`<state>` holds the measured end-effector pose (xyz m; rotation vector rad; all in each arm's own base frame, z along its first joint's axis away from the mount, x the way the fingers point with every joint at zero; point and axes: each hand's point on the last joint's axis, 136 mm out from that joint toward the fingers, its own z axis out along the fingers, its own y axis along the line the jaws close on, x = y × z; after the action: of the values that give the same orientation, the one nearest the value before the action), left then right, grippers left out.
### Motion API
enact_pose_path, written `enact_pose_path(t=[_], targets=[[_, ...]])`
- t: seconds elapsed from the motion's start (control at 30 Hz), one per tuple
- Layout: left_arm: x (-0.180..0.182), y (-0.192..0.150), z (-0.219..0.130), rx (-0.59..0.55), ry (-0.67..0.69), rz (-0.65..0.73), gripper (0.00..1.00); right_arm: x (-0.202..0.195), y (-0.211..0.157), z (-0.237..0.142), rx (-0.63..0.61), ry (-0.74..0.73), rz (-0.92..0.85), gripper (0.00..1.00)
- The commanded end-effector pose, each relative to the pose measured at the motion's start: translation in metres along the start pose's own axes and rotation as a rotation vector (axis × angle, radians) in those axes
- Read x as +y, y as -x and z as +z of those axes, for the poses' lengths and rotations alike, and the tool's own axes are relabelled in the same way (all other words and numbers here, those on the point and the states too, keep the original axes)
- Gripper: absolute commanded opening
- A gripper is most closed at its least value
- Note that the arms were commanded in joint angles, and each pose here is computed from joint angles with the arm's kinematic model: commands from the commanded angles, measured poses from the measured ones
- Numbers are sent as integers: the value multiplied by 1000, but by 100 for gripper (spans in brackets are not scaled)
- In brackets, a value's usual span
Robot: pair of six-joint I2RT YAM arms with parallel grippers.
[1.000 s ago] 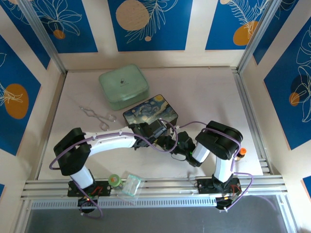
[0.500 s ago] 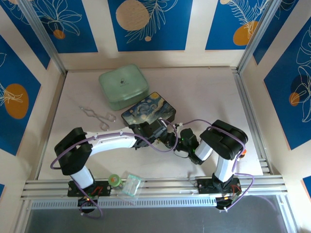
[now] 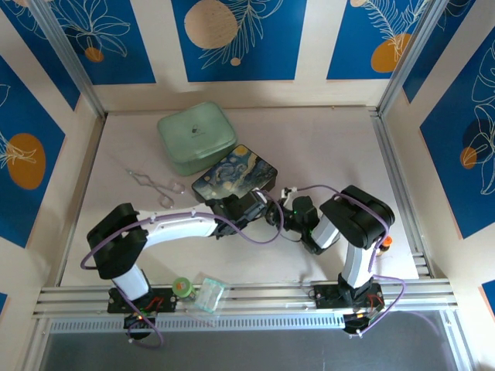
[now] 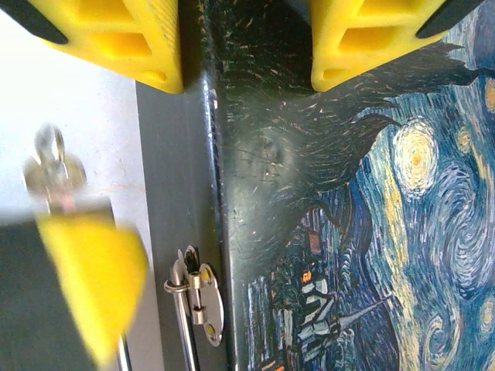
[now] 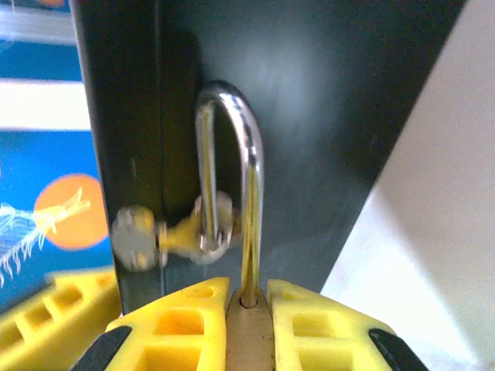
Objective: Unlock a padlock with a key
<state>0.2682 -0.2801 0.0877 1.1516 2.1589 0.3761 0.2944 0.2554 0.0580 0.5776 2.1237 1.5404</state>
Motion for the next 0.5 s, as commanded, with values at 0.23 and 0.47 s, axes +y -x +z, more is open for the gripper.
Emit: enact_pose_path(t=[0.23,0.47], targets=[[-38,-88,3,282,-139,203,35,20,35,2,-38,48,15,0],[-8,-66,2,251,-25,104,49,-52,-28,-30,236,-286,113,0]])
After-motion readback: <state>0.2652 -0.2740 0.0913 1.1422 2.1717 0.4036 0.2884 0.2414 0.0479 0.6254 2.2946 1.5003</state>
